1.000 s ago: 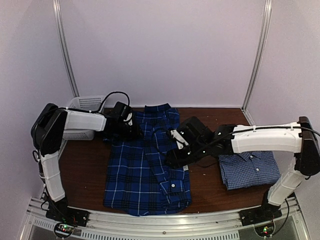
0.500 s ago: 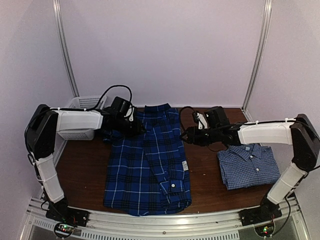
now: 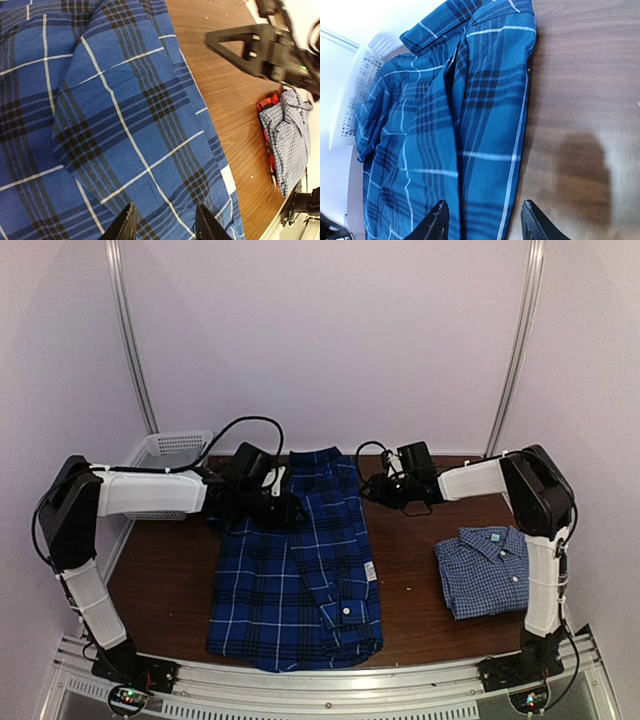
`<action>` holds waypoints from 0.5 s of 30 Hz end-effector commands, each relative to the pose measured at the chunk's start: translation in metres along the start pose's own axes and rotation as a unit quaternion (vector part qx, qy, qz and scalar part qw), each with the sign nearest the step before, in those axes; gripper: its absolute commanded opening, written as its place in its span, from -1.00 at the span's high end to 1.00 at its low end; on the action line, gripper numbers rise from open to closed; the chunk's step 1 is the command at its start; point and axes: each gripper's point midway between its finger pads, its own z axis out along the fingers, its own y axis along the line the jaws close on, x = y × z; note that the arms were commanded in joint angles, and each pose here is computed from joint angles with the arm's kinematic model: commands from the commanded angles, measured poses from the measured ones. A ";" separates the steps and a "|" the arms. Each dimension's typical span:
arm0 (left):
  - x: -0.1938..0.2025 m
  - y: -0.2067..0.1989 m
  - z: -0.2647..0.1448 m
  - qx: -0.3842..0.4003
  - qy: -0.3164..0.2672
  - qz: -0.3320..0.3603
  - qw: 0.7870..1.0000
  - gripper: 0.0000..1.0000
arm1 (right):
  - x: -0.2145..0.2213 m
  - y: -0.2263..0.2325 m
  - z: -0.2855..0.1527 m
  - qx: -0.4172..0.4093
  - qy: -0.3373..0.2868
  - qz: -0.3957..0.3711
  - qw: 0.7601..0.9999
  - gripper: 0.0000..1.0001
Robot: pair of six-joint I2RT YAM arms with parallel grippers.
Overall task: Fold and stack the long sleeve shirts
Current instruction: Move the right arm to the center of the board with the 1/3-folded shirt.
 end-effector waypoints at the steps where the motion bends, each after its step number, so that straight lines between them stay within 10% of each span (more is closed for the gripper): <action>1: -0.007 -0.006 -0.029 -0.004 -0.027 0.004 1.000 0.18 | -0.024 -0.011 0.023 0.010 -0.020 -0.013 1.000 -0.01; 15: 0.007 0.006 -0.074 -0.039 -0.043 0.007 0.998 0.17 | -0.024 -0.026 0.071 0.013 -0.004 0.009 1.000 0.22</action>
